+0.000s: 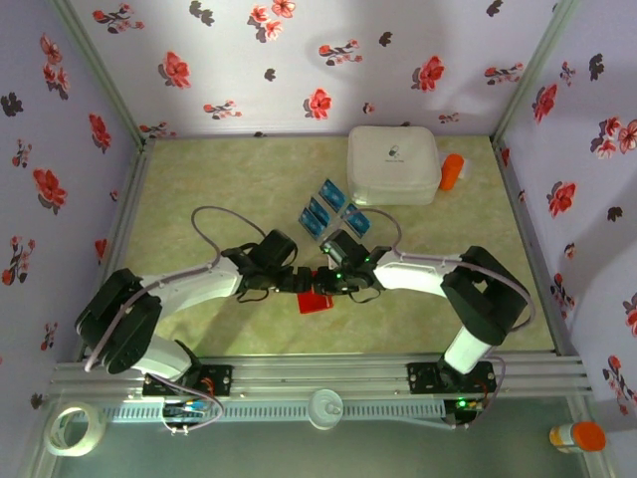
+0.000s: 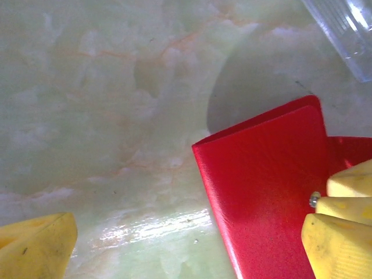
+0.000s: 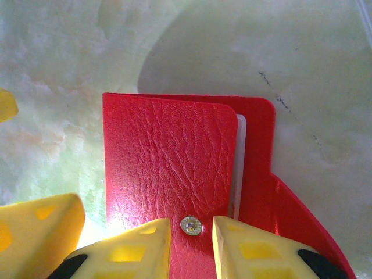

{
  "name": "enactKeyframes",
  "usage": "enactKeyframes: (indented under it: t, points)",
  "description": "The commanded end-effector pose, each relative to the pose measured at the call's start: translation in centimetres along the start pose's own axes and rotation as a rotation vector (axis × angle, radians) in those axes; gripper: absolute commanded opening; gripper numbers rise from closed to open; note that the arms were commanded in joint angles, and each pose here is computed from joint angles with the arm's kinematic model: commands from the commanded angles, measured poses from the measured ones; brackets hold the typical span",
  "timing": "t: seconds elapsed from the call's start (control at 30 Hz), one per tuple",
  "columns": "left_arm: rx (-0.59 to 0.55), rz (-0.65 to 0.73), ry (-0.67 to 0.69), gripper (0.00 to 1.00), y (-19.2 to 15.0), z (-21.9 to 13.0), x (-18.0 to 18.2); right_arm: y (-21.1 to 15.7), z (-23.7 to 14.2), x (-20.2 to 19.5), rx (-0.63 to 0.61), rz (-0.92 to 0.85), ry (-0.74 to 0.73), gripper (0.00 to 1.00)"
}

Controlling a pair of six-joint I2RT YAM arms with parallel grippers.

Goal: Put the credit cards into the card holder

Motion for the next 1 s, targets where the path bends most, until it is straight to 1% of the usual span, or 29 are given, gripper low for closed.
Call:
enactKeyframes:
  t: [0.0,0.13,0.43,0.63,0.73,0.8,0.97]
  points:
    - [-0.010,0.035,0.062,1.00,0.3,0.0,0.3,-0.2,-0.5,-0.3,-0.006,0.024,-0.003,0.26]
    - [-0.002,0.053,0.117,1.00,0.1,0.2,0.9,-0.2,-0.5,-0.3,-0.007,0.023,-0.002,0.26]
    - [0.013,0.067,0.117,1.00,-0.4,1.0,0.9,-0.2,-0.3,-0.2,-0.002,0.024,0.004,0.26]
    - [0.037,0.076,0.130,1.00,-1.0,2.0,1.1,0.4,-0.9,0.5,-0.015,0.019,0.024,0.26]
    - [0.049,0.082,0.140,1.00,-1.5,2.3,1.3,0.9,-1.9,1.0,-0.032,0.014,0.035,0.26]
    - [0.054,0.091,0.150,1.00,-1.7,2.5,1.4,1.4,-3.2,1.1,-0.065,0.017,0.033,0.26]
    - [0.059,0.130,0.193,1.00,-2.0,2.5,1.3,2.4,-6.5,-0.2,-0.147,0.050,-0.026,0.26]
Point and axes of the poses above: each hand's point on the last joint's axis, 136 mm out from that joint toward the fingers, its own z axis out along the fingers, its own x axis along the line the jaws close on, y = z × x, the point moved 5 cm from there along -z, back along the fingers, and after that the axes turned 4 degrees about -z, right-handed, at the moved point
